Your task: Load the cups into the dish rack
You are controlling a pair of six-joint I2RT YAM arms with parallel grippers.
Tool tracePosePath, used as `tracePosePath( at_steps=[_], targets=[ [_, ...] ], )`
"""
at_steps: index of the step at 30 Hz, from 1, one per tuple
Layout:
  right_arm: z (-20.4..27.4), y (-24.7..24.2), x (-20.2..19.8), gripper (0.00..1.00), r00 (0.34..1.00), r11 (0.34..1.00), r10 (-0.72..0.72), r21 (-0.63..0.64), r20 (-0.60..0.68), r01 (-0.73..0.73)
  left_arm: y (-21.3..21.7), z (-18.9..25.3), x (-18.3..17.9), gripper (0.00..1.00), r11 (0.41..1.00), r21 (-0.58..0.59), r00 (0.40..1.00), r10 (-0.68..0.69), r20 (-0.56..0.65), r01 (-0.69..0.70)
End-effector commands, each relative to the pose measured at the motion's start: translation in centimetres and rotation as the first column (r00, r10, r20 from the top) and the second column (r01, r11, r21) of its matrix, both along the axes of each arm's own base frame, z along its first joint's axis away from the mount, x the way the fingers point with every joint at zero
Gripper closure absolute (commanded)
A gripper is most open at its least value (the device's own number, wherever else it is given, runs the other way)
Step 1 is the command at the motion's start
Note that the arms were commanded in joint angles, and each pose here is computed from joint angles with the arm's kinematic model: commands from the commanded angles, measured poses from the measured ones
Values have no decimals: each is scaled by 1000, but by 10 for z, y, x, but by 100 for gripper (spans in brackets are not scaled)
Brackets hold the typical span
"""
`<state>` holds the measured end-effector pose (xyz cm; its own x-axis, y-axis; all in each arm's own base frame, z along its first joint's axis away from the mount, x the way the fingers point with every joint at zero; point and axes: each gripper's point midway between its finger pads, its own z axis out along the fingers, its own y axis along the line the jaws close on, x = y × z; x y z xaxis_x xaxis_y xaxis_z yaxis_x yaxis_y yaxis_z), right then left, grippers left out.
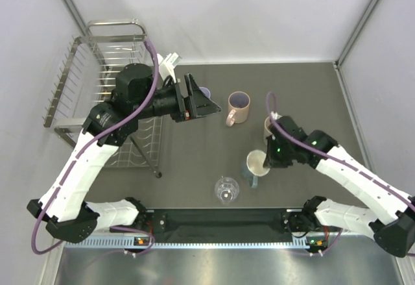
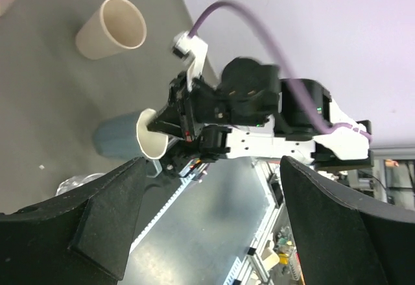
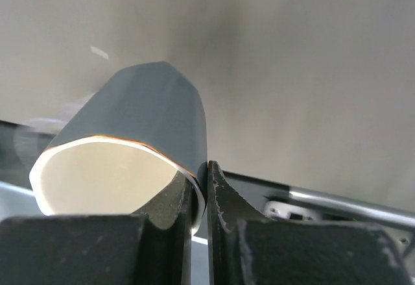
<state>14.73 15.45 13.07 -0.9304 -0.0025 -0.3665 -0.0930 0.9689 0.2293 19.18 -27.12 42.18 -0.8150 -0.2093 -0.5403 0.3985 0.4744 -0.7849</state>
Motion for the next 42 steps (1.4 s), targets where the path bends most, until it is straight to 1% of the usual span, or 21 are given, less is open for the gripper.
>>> tracePosePath(
  at_steps=[1,2,3,5,7,8,10,11,13,14,15,17,18,21,22,23,25,32,37,38,42],
  targets=[
    [94,26,40,100,972,970,-53,243,228,-4,-15,23,-4,11,989,-118,995,-88,35,92],
    [111,33,43,100,969,949,-49,314,241,-30,-17,23,-4,11,985,-141,995,-99,10,100],
    [131,37,48,100,959,931,-56,363,278,-51,-20,32,-3,11,977,-177,993,-112,35,116],
    [160,41,58,100,945,883,-73,462,320,-88,-23,36,-7,10,967,-212,990,-142,14,142],
    [187,46,59,100,936,829,-67,542,345,-140,-25,44,-9,10,955,-244,986,-165,32,167],
    [205,41,72,100,915,804,-108,575,389,-150,-26,46,-9,9,952,-257,985,-169,23,169],
    [232,44,73,100,896,742,-114,636,429,-211,-28,50,-10,9,943,-279,983,-185,17,182],
    [253,43,80,100,867,705,-153,667,474,-241,-29,52,-11,8,938,-290,981,-193,17,190],
    [280,45,83,100,827,642,-186,703,530,-306,-31,54,-13,8,925,-319,976,-216,5,206],
    [282,43,82,100,833,634,-196,715,517,-295,-31,55,-14,8,922,-326,975,-221,2,209],
    [296,43,86,100,801,608,-215,718,559,-338,-31,56,-14,8,919,-332,975,-224,1,211],
    [309,44,86,100,789,556,-243,748,564,-364,-31,59,-15,8,917,-337,975,-224,4,212],
    [328,44,86,100,742,519,-265,739,616,-428,-30,59,-15,8,918,-338,975,-221,5,209],
    [347,46,84,100,706,435,-307,754,638,-492,-32,61,-14,8,911,-357,974,-225,-8,208],
    [363,46,80,100,663,400,-327,734,674,-549,-34,59,-13,9,907,-369,972,-231,-35,202],
    [365,47,81,100,678,367,-333,752,655,-547,-35,59,-13,9,904,-377,971,-234,-41,202],
    [375,49,79,100,650,324,-340,733,680,-597,-35,63,-12,10,894,-400,970,-239,-49,201],
    [388,59,70,100,629,242,-353,717,692,-654,-38,64,-6,11,891,-416,973,-225,-57,182],
    [390,78,65,100,628,208,-365,718,687,-664,-40,71,-5,13,873,-455,972,-227,-64,174],
    [388,80,67,100,622,214,-369,714,691,-666,-39,72,-5,14,872,-457,971,-229,-66,175],
    [391,86,65,100,614,190,-394,714,684,-674,-40,70,-5,19,872,-457,970,-233,-72,175]
  ],
)
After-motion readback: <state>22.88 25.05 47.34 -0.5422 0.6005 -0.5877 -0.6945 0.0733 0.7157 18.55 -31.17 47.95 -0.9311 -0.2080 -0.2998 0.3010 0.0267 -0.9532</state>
